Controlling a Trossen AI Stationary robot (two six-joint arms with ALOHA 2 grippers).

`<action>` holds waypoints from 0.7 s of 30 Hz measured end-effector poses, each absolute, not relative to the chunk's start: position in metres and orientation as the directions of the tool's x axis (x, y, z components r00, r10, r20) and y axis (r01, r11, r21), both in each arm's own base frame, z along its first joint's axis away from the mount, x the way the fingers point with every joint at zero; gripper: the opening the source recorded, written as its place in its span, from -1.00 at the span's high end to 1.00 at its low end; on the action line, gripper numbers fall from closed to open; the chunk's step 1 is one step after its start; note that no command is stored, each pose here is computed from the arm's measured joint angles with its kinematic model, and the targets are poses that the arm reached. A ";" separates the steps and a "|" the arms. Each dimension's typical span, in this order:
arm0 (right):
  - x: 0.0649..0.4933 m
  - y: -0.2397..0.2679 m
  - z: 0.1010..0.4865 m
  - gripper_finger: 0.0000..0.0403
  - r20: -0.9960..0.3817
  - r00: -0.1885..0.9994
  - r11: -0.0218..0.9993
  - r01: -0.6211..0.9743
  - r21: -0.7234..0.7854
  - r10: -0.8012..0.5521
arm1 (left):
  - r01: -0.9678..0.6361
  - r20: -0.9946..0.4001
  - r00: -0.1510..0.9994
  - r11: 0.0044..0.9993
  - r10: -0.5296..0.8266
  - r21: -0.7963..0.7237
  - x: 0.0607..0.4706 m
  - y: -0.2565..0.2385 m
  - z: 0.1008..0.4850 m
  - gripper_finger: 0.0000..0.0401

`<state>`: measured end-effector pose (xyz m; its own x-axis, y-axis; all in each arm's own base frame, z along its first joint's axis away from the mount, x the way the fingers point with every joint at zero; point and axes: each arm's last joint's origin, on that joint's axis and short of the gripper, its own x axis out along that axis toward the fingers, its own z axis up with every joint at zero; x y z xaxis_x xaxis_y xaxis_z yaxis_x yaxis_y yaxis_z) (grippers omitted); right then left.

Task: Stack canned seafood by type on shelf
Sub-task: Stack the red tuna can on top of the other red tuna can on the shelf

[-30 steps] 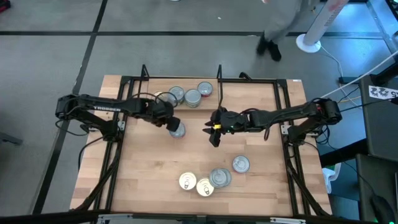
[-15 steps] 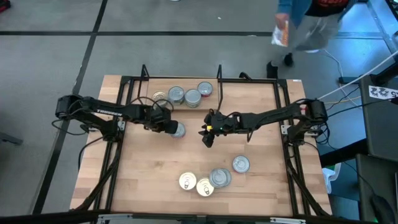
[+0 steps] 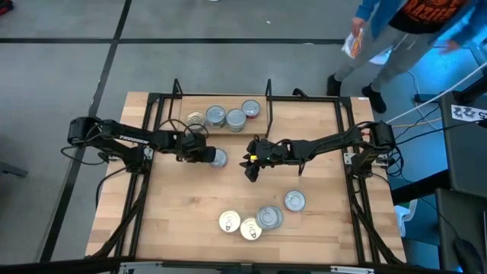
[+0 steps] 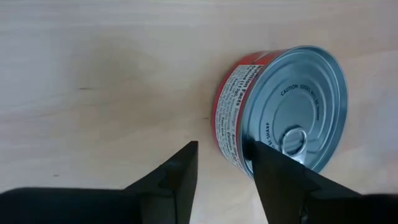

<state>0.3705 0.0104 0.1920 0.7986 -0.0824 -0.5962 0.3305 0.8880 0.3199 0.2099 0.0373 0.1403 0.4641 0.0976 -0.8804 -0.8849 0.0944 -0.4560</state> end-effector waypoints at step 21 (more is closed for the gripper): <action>0.370 0.011 0.192 0.16 -0.598 0.796 0.888 0.336 0.313 -0.091 | -0.872 -0.868 0.487 0.121 0.102 -0.475 0.212 0.039 0.141 0.87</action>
<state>0.3703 0.0108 0.1918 0.7964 -0.0908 -0.5979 0.3365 0.8880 0.3133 0.2118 0.0386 0.1409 0.4867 0.1019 -0.8676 -0.8718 0.1208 -0.4748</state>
